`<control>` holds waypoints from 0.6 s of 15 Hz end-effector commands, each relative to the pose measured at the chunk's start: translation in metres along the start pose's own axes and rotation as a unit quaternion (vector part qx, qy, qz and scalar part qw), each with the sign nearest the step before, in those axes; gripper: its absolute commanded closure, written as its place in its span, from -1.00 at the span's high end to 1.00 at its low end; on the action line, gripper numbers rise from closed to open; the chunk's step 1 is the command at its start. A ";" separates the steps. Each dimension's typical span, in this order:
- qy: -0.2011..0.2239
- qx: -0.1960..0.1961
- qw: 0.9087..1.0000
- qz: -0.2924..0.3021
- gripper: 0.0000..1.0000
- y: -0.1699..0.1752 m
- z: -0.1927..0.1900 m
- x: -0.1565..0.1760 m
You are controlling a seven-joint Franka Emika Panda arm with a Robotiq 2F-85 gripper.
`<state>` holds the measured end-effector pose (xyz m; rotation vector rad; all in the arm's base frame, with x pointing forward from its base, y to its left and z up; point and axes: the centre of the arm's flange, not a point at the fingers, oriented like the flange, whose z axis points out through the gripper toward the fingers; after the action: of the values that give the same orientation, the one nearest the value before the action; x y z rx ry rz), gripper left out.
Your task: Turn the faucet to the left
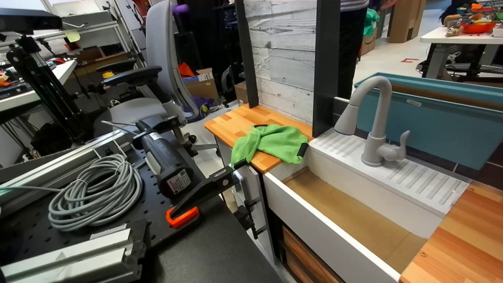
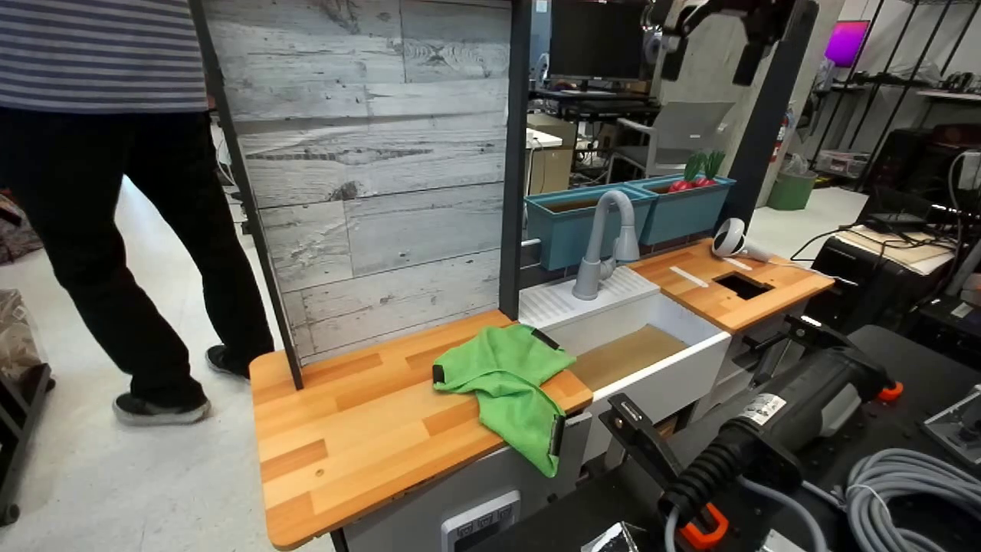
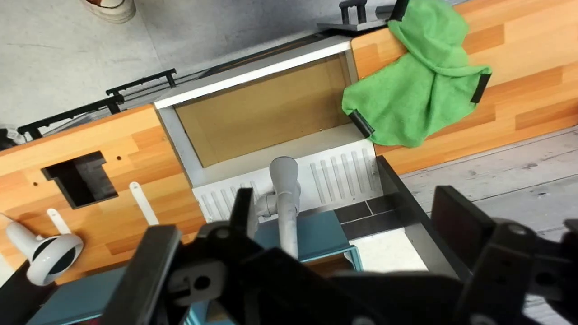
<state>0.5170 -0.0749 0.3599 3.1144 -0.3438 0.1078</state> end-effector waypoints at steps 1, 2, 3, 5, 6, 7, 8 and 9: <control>-0.010 0.020 1.000 0.012 1.00 -0.004 0.048 0.055; -0.018 0.021 0.999 0.017 1.00 -0.003 0.061 0.064; -0.030 0.022 0.999 0.022 1.00 0.000 0.073 0.072; -0.043 0.020 0.998 0.032 1.00 0.006 0.096 0.088; -0.049 0.018 0.998 0.039 1.00 0.010 0.106 0.096; -0.047 0.018 0.998 0.046 1.00 0.014 0.116 0.104; -0.046 0.017 0.998 0.050 1.00 0.018 0.125 0.112; -0.043 0.015 0.998 0.051 1.00 0.022 0.135 0.118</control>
<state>0.6009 -0.1051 0.2519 3.1289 -0.4721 -0.0234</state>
